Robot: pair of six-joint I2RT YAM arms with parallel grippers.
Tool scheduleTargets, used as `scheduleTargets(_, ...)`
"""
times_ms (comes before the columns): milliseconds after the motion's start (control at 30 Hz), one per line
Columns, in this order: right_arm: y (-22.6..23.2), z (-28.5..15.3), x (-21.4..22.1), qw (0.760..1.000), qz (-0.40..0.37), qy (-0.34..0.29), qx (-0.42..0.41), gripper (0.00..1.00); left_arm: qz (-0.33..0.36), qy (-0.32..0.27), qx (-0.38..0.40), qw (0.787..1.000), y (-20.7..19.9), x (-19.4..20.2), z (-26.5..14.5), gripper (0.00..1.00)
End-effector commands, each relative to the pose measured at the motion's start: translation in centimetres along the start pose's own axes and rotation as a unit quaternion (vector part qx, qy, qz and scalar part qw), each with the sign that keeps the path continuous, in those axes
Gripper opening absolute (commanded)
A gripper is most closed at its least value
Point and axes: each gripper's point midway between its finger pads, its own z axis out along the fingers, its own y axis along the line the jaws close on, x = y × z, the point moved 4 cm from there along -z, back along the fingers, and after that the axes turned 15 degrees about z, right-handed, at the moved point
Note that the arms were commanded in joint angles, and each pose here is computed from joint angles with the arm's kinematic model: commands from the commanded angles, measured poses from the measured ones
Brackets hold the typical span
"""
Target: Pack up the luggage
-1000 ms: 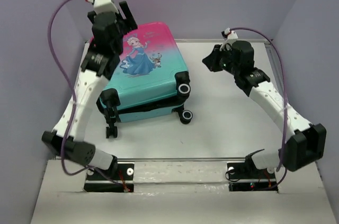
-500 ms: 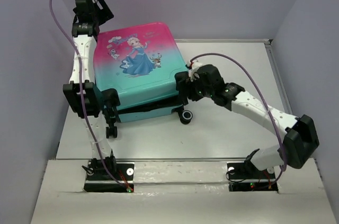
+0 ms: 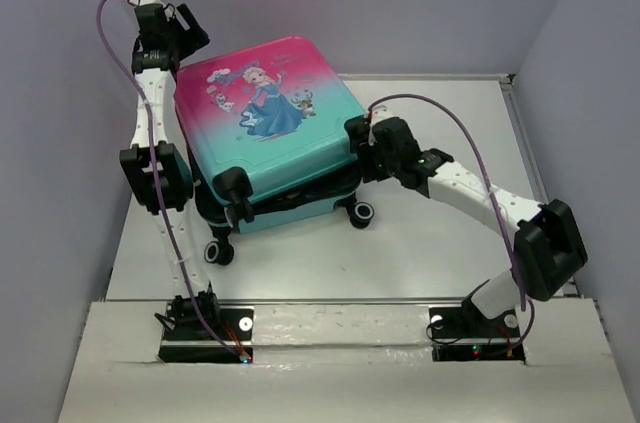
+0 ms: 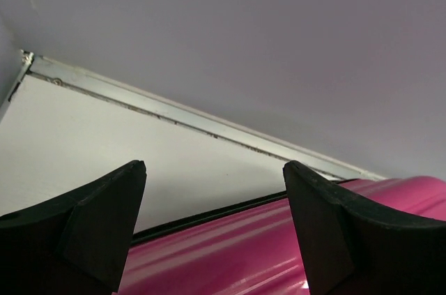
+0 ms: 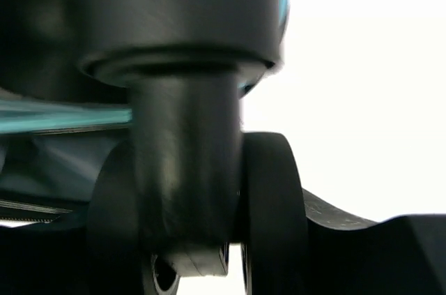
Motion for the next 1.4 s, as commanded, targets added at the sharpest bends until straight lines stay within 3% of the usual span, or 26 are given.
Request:
scheduleTargets(0, -10.4, -3.6, -5.5, 0.981, 0.097, -0.119, 0.121, 0.09, 0.001, -0.032, 0.045, 0.998, -1.7, -2.6, -2.2, 0.92)
scheduleTargets(67, -13.2, -4.6, -6.5, 0.972, 0.123, -0.140, 0.140, 0.09, -0.003, -0.017, 0.047, 0.999, -1.6, -1.2, -2.5, 0.92)
scheduleTargets(233, -15.0, -7.4, -8.5, 0.966, 0.140, -0.178, 0.122, 0.09, -0.002, -0.019, 0.044, 0.999, -1.8, -1.1, -5.1, 0.92)
scheduleTargets(333, -18.6, -9.3, -10.0, 0.951, 0.188, -0.207, 0.136, 0.13, -0.007, -0.047, 0.056, 0.997, -2.7, -2.0, -8.3, 0.91)
scheduleTargets(433, -18.6, -9.5, -11.4, 0.949, 0.214, -0.210, 0.100, 0.57, -0.009, -0.031, 0.043, 0.999, -2.3, -0.1, -9.2, 0.91)
scheduleTargets(467, -18.3, -9.9, -11.7, 0.948, 0.219, -0.212, 0.095, 0.83, -0.007, -0.032, 0.040, 0.999, -2.2, -0.1, -9.3, 0.91)
scheduleTargets(500, -17.9, -10.5, -11.9, 0.947, 0.221, -0.218, 0.085, 0.91, -0.004, -0.032, 0.037, 0.999, -2.1, -0.1, -9.2, 0.91)
scheduleTargets(567, -17.0, -11.4, -11.3, 0.948, 0.222, -0.220, 0.058, 0.99, -0.004, -0.026, 0.035, 0.999, -1.9, 0.1, -8.4, 0.91)
scheduleTargets(733, -12.6, -17.1, -10.5, 0.936, 0.223, -0.263, -0.065, 1.00, -0.004, 0.016, 0.044, 0.999, -1.6, 1.4, -4.3, 0.91)
scheduleTargets(767, -12.1, -17.5, -10.2, 0.936, 0.223, -0.261, -0.079, 0.94, -0.008, 0.019, 0.049, 0.999, -1.6, 1.7, -3.0, 0.91)
scheduleTargets(833, -11.2, -17.1, -8.7, 0.935, 0.234, -0.240, -0.114, 0.31, -0.022, 0.023, 0.064, 0.997, -2.0, 2.5, -0.9, 0.91)
scheduleTargets(867, -11.2, -17.2, -8.7, 0.935, 0.233, -0.242, -0.115, 0.31, -0.029, 0.037, 0.069, 0.997, -1.9, 3.8, 0.0, 0.91)
scheduleTargets(900, -11.1, -16.0, -7.4, 0.937, 0.245, -0.219, -0.117, 0.07, -0.028, 0.025, 0.088, 0.995, -2.9, 2.9, 0.4, 0.91)
scheduleTargets(933, -11.1, -15.2, -6.7, 0.940, 0.247, -0.206, -0.114, 0.07, -0.034, 0.041, 0.092, 0.994, -3.0, 4.8, 2.2, 0.91)
scheduleTargets(967, -11.8, -14.1, -5.6, 0.945, 0.250, -0.190, -0.091, 0.07, -0.030, 0.022, 0.101, 0.994, -3.6, 3.5, 2.5, 0.91)
scheduleTargets(1133, -12.2, -10.8, -1.8, 0.953, 0.264, -0.135, -0.058, 0.07, -0.022, 0.002, 0.147, 0.989, -7.0, 5.2, 6.0, 0.91)
scheduleTargets(1300, -10.2, -6.0, -2.0, 0.962, 0.252, -0.091, -0.053, 0.07, -0.024, 0.002, 0.209, 0.978, -10.6, 8.6, 8.6, 0.93)
scheduleTargets(1367, -9.7, -5.0, -3.7, 0.959, 0.252, -0.110, -0.065, 0.07, -0.018, -0.001, 0.220, 0.975, -11.3, 9.6, 9.1, 0.92)
